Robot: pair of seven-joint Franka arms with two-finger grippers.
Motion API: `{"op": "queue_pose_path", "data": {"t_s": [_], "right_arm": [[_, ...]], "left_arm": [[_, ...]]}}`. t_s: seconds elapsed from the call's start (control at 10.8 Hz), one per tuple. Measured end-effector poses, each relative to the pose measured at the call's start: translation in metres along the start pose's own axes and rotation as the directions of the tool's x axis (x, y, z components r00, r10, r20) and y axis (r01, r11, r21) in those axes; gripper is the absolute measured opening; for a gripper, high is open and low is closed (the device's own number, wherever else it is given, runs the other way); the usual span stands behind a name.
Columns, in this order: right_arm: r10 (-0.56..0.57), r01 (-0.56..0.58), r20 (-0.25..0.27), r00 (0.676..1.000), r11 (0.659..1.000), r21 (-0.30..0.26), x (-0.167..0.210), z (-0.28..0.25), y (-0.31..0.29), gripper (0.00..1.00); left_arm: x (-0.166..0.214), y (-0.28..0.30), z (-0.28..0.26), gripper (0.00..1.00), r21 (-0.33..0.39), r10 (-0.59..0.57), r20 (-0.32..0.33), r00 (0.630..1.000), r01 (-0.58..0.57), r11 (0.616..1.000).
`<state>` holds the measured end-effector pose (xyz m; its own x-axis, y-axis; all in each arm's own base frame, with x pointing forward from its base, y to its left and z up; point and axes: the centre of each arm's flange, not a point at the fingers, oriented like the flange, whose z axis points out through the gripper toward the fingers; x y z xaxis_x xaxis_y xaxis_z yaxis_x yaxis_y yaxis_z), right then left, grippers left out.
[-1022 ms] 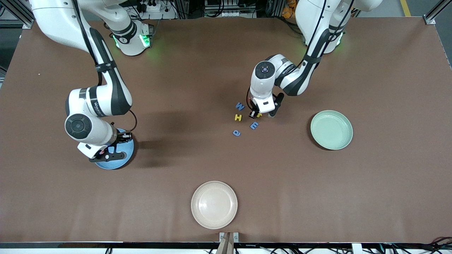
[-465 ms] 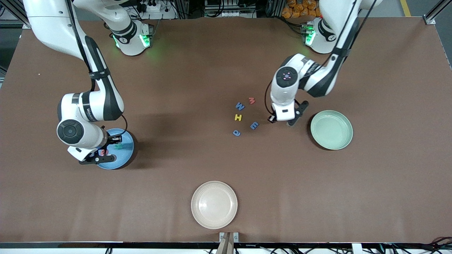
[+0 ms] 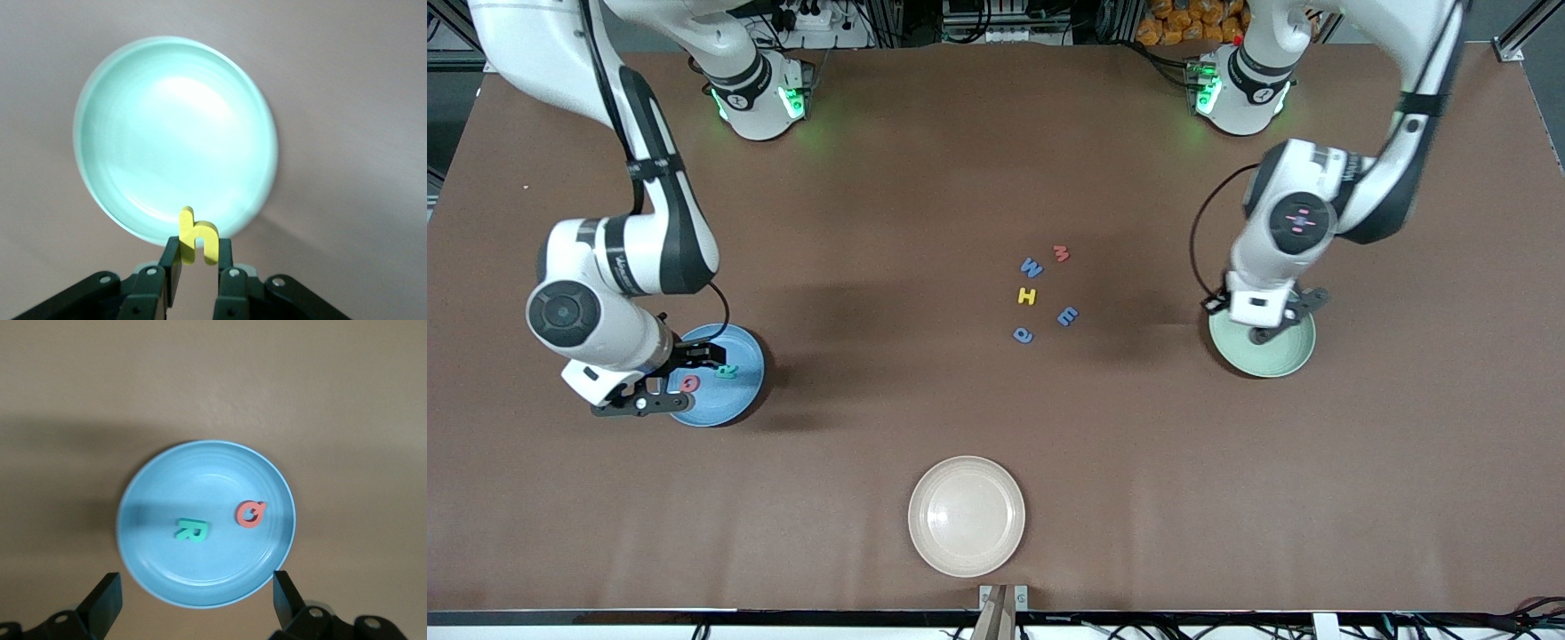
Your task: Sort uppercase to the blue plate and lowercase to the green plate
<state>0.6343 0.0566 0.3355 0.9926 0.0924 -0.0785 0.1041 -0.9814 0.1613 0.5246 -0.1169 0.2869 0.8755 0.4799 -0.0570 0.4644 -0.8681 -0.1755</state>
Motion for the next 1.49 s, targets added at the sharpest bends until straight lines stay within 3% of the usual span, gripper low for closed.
{"op": "queue_pose_path", "data": {"t_s": [0.28, 0.46, 0.65, 0.84, 0.93, 1.02, 1.3, 1.49], "right_arm": [[0.087, -0.087, -0.028, 0.996, 0.996, 0.0, -0.005, -0.033, -0.084, 1.0], [0.139, -0.138, -0.034, 0.99, 0.99, 0.019, -0.018, -0.04, -0.153, 1.0], [0.154, -0.152, -0.03, 0.988, 0.986, 0.075, -0.036, -0.046, -0.221, 1.0], [0.098, -0.091, -0.057, 0.994, 0.989, 0.115, -0.065, -0.045, -0.304, 1.0], [0.05, -0.039, -0.076, 0.996, 0.99, 0.133, -0.083, -0.041, -0.347, 0.94], [0.002, 0.012, -0.094, 0.996, 0.989, 0.146, -0.1, -0.033, -0.382, 0.92], [-0.106, 0.135, -0.16, 0.981, 0.973, 0.185, -0.136, 0.001, -0.459, 0.81], [-0.174, 0.203, -0.164, 0.971, 0.962, 0.182, -0.164, 0.014, -0.494, 0.81]], "left_arm": [[0.04, -0.058, 0.026, 0.26, -0.06, 0.079, 0.07, 0.994, -0.075, 0.995], [0.04, -0.053, 0.04, 0.26, -0.113, 0.091, 0.093, 0.992, -0.08, 0.99], [0.038, -0.044, 0.048, 0.27, -0.126, 0.095, 0.095, 0.991, -0.082, 0.989], [0.038, -0.044, 0.05, 0.48, -0.128, 0.095, 0.093, 0.991, -0.082, 0.988], [0.039, -0.043, 0.048, 0.62, -0.131, 0.094, 0.089, 0.992, -0.082, 0.988], [0.041, -0.043, 0.046, 0.7, -0.134, 0.093, 0.083, 0.992, -0.081, 0.988], [0.044, -0.038, 0.028, 0.8, -0.15, 0.098, 0.052, 0.994, -0.089, 0.985], [0.036, -0.026, 0.013, 0.84, -0.163, 0.125, 0.026, 0.992, -0.119, 0.979]]}}
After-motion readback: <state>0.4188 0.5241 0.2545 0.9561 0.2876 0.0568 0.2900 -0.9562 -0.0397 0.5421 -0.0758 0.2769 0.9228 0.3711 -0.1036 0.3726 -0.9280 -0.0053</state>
